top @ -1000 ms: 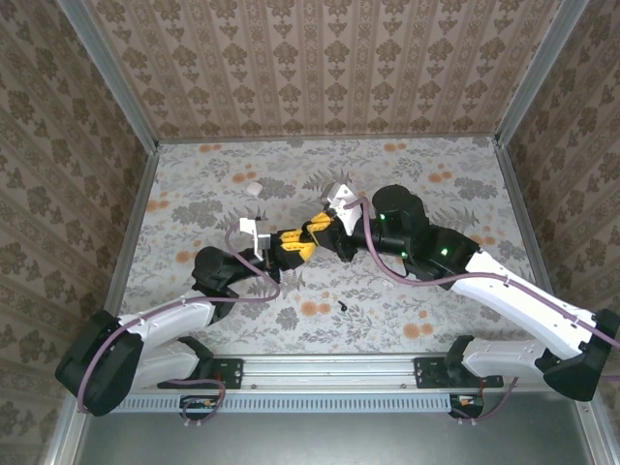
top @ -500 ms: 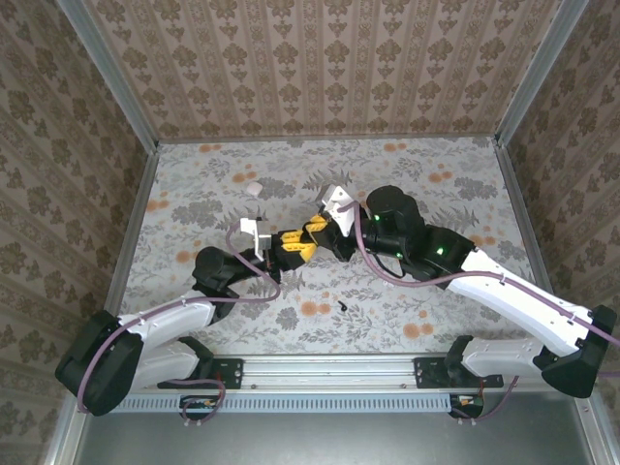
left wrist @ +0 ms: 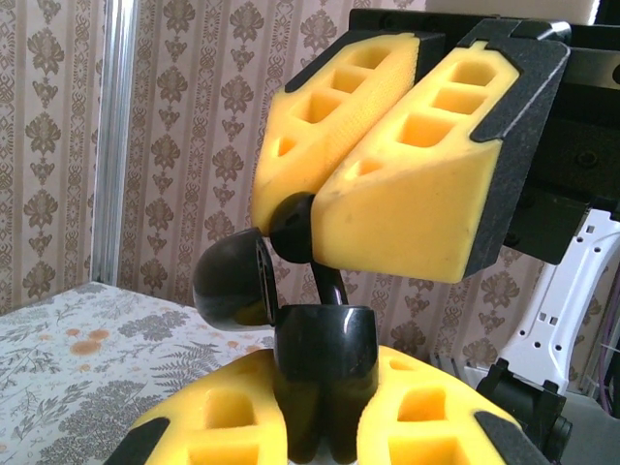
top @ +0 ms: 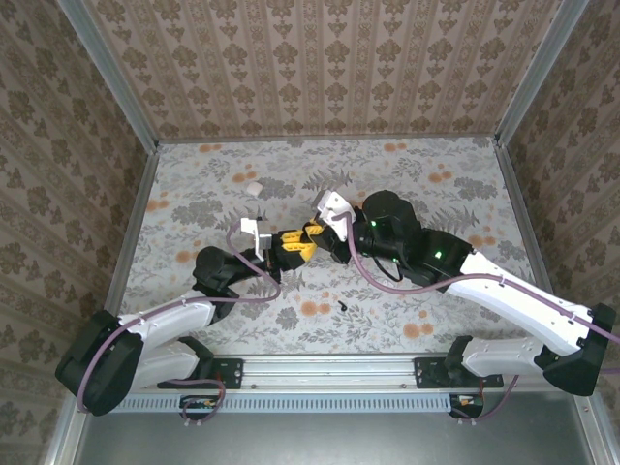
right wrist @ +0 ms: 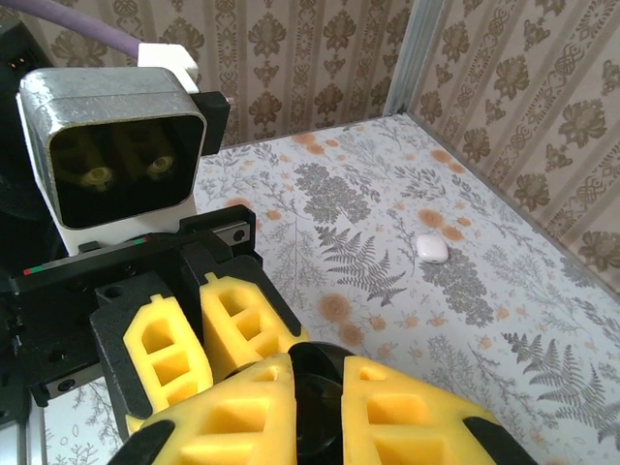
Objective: Insert wireless bluetooth earbuds into charging case
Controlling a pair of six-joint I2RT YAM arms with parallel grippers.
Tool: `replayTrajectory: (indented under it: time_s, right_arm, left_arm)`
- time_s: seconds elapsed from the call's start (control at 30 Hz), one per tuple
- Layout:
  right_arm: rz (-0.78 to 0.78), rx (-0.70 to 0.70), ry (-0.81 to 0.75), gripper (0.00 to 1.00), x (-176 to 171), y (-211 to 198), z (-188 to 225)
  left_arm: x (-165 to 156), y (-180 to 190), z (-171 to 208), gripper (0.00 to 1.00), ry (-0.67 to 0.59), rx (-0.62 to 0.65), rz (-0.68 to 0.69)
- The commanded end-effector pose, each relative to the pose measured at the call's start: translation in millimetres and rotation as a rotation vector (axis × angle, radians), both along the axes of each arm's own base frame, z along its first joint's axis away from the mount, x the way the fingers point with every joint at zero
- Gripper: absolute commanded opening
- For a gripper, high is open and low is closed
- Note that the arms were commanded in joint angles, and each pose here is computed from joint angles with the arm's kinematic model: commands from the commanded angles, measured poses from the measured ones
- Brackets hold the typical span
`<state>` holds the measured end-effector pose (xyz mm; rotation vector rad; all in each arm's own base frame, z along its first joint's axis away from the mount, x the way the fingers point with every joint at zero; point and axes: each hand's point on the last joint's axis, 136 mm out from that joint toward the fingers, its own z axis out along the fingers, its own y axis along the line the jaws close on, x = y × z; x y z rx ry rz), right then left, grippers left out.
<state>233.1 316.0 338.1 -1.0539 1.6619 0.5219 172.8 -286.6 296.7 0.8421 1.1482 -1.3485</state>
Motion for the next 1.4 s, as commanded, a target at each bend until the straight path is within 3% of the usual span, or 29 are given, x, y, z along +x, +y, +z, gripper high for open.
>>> replayTrajectory:
  time_s: [0.0,0.43,0.67,1.07,1.37]
  right_arm:
    - [0.01,-0.076,0.009,0.14,-5.3,-1.6,-14.9]
    - [0.066,-0.089,0.021,0.16,-17.5,9.6,-25.8]
    - [0.069,-0.063,0.062,0.22,-19.4,14.1,-27.4]
    - [0.01,0.032,0.145,0.52,-14.5,14.1,-8.6]
    - [-0.081,0.137,0.232,0.62,-6.2,2.6,27.0]
  left_arm:
    - [-1.9,1.7,28.0,0.0,-0.061,-0.07,0.005]
    - [1.4,0.2,30.0,0.0,-0.047,-0.074,0.007]
    - [2.0,0.8,29.1,0.0,-0.043,-0.074,0.012]
    - [3.1,-0.6,25.6,0.0,-0.033,-0.067,0.01]
    - [5.2,-1.6,21.7,0.0,-0.02,-0.061,0.014]
